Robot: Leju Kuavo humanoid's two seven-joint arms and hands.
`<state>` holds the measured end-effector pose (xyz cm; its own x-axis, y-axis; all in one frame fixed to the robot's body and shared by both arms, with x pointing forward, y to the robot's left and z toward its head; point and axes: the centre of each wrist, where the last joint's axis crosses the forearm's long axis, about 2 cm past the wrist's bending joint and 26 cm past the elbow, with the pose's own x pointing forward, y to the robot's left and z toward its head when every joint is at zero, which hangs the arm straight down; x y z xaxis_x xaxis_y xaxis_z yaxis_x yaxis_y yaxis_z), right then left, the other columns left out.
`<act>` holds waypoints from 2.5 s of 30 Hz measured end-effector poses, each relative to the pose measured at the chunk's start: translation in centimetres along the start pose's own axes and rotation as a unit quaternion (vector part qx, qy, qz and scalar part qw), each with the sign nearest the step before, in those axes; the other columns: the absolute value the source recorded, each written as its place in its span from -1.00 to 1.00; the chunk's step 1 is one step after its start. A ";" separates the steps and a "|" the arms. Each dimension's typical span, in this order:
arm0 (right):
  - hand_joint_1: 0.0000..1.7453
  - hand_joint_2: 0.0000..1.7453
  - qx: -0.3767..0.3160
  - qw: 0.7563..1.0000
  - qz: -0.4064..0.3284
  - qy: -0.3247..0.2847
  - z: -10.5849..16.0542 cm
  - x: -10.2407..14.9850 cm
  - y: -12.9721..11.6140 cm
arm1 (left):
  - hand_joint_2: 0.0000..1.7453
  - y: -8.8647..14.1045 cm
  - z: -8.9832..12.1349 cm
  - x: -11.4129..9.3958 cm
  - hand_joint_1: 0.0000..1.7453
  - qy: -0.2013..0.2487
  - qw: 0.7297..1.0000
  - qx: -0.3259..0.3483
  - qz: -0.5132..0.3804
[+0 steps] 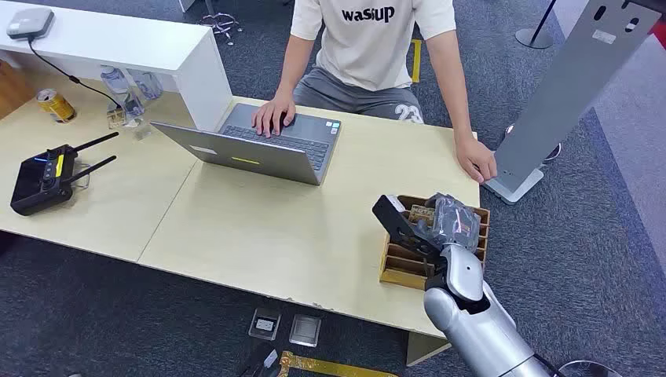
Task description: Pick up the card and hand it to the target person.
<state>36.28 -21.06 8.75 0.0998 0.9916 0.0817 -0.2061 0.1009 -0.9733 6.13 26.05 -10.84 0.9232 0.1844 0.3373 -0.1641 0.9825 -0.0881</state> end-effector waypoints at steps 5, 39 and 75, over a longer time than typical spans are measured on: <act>-0.19 1.00 0.003 1.000 0.002 0.003 0.0 -0.2 0.3 | -1.00 0.0 0.0 0.0 -1.00 0.000 1.000 0.000 0.000; 0.96 1.00 0.006 1.000 0.003 0.004 -0.2 0.2 0.4 | 1.00 0.0 0.0 0.0 -1.00 -0.003 1.000 0.000 -0.005; 0.96 1.00 -0.301 0.937 -0.068 -0.166 1.3 3.8 -9.6 | 1.00 0.0 0.1 -0.2 -1.00 -0.018 1.000 0.002 0.006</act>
<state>37.40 -18.16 18.67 -0.2434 0.9533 0.1787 0.3824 0.2637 -0.8856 5.89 26.02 -10.88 0.9077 0.1971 0.3705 -0.1770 0.9803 -0.0880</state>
